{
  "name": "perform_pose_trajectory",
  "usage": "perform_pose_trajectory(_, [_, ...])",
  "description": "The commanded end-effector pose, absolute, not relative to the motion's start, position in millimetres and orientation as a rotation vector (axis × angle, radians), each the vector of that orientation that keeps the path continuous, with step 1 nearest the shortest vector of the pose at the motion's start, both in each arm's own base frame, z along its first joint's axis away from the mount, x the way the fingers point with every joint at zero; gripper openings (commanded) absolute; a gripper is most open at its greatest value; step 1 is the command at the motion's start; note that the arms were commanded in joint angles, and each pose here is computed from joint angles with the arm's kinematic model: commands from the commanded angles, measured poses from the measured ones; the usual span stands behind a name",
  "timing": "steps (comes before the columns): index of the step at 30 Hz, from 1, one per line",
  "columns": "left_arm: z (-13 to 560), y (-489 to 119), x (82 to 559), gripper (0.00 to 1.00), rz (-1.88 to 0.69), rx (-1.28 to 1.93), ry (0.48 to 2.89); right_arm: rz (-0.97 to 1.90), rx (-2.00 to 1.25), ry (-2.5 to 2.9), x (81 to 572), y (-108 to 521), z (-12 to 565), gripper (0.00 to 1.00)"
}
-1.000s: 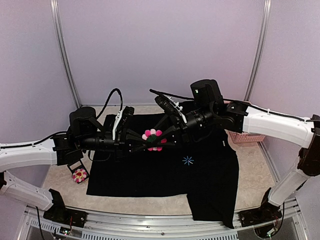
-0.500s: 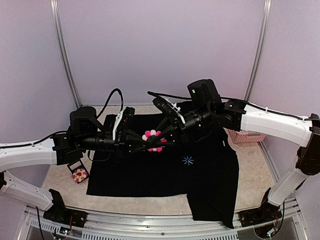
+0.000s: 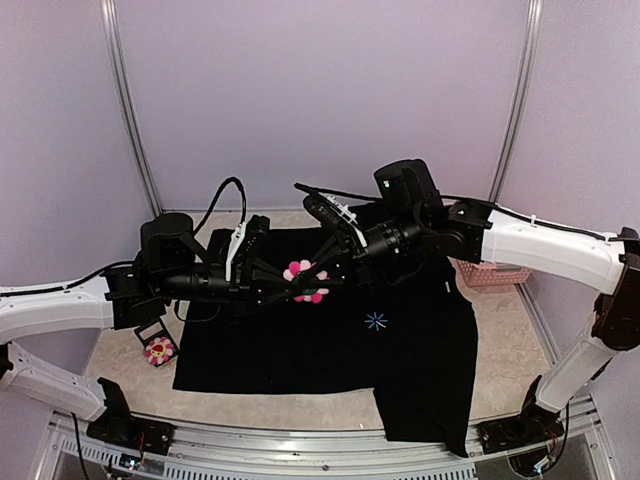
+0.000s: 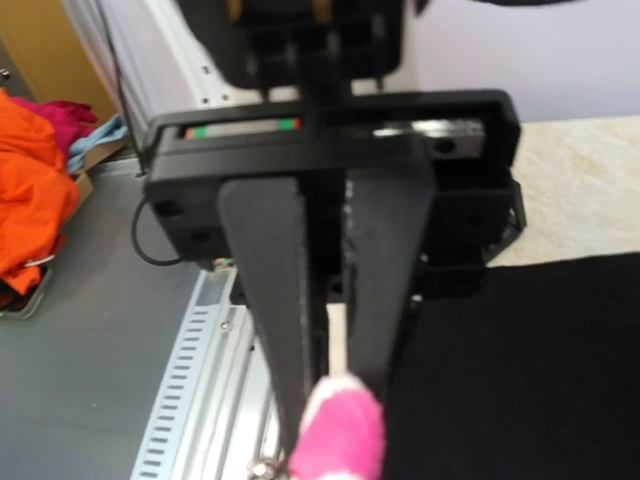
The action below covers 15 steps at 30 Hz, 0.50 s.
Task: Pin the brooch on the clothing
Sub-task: Open the brooch.
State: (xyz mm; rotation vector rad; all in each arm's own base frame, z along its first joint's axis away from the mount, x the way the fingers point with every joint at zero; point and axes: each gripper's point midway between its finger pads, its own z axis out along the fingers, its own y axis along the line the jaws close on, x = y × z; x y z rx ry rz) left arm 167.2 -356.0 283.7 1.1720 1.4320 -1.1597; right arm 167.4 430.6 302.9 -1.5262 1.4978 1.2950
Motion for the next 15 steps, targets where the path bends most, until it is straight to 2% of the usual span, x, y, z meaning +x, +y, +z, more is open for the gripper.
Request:
perform_pose_trajectory(1, [311.3, -355.5, 162.9, 0.0, -1.166, 1.159, 1.346, 1.186, -1.43, 1.658, 188.7, 434.3, 278.3, 0.07])
perform_pose_trajectory(4, [310.1, -356.5, 163.2, 0.0, -1.166, 1.161, 1.35, 1.187, -1.392, 1.724, 193.7, 437.1, 270.2, 0.13])
perform_pose_trajectory(15, [308.7, -359.1, 157.9, 0.0, -1.162, 1.18, 1.341, 1.167, -1.293, 1.826, 209.6, 443.4, 262.0, 0.11])
